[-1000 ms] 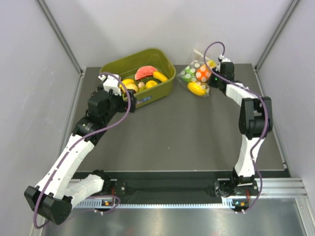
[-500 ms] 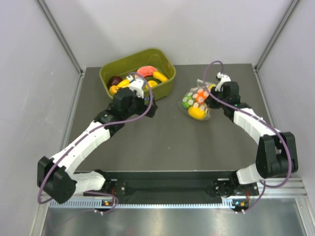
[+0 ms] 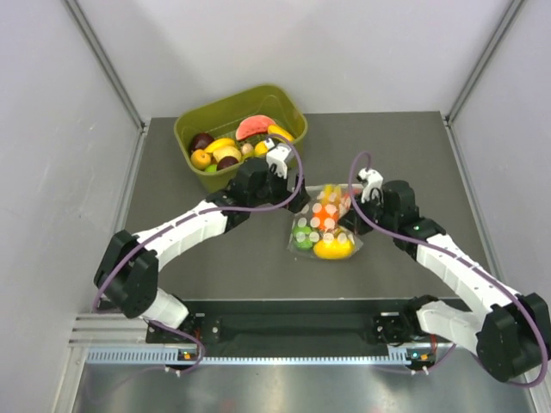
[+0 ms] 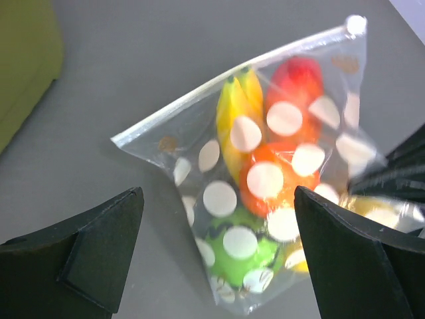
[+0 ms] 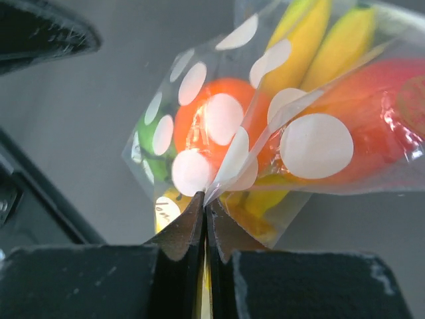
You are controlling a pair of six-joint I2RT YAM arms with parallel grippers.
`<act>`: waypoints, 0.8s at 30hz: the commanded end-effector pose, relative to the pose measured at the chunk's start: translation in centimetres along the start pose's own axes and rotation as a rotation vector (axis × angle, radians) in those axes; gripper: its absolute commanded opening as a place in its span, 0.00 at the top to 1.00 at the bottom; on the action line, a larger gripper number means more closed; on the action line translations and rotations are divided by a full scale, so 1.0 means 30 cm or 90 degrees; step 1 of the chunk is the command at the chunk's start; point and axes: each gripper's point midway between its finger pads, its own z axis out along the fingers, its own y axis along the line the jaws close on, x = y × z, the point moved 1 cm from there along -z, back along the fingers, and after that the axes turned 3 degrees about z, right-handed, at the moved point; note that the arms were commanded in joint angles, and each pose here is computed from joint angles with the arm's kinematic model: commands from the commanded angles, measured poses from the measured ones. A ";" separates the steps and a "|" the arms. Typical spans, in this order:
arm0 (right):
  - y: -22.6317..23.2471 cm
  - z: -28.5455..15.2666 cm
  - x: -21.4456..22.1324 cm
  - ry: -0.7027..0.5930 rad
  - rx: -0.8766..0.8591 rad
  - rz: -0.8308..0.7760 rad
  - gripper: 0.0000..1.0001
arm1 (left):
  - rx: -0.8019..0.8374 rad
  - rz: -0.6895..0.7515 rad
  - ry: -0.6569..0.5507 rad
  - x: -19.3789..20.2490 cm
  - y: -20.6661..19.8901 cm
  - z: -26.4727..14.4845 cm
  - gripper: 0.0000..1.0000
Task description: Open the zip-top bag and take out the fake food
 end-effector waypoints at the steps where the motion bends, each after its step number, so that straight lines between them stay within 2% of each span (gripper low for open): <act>1: 0.122 -0.021 0.070 0.041 -0.122 -0.040 1.00 | 0.010 0.033 -0.083 -0.112 -0.030 0.027 0.01; 4: 0.147 -0.024 0.132 0.083 -0.132 -0.039 0.96 | 0.017 0.039 -0.086 -0.097 -0.034 0.049 0.01; 5: 0.141 -0.025 0.128 0.086 -0.119 -0.027 0.81 | 0.019 0.040 -0.092 -0.084 -0.034 0.069 0.01; 7: 0.111 -0.034 0.106 0.082 -0.067 -0.022 0.63 | 0.016 0.025 -0.070 -0.021 -0.023 0.109 0.01; 8: 0.104 -0.040 0.089 0.072 -0.051 -0.024 0.42 | 0.010 0.021 -0.064 0.015 -0.021 0.125 0.01; 10: 0.084 -0.060 0.020 0.025 -0.004 -0.022 0.25 | 0.007 0.006 -0.040 0.102 -0.014 0.151 0.01; 11: 0.080 -0.074 -0.009 0.003 0.012 -0.021 0.20 | 0.013 0.006 -0.058 0.103 -0.029 0.160 0.01; 13: 0.044 -0.092 -0.066 -0.043 0.065 0.003 0.17 | 0.017 -0.002 -0.049 0.152 -0.036 0.175 0.01; 17: -0.053 -0.143 -0.125 -0.125 0.170 0.071 0.16 | 0.005 0.008 -0.023 0.206 -0.041 0.204 0.01; 22: -0.177 -0.203 -0.101 -0.191 0.299 0.151 0.11 | 0.004 -0.005 -0.013 0.244 -0.034 0.206 0.01; 24: -0.202 -0.222 -0.096 -0.208 0.322 0.164 0.10 | 0.009 -0.010 -0.008 0.254 -0.040 0.204 0.17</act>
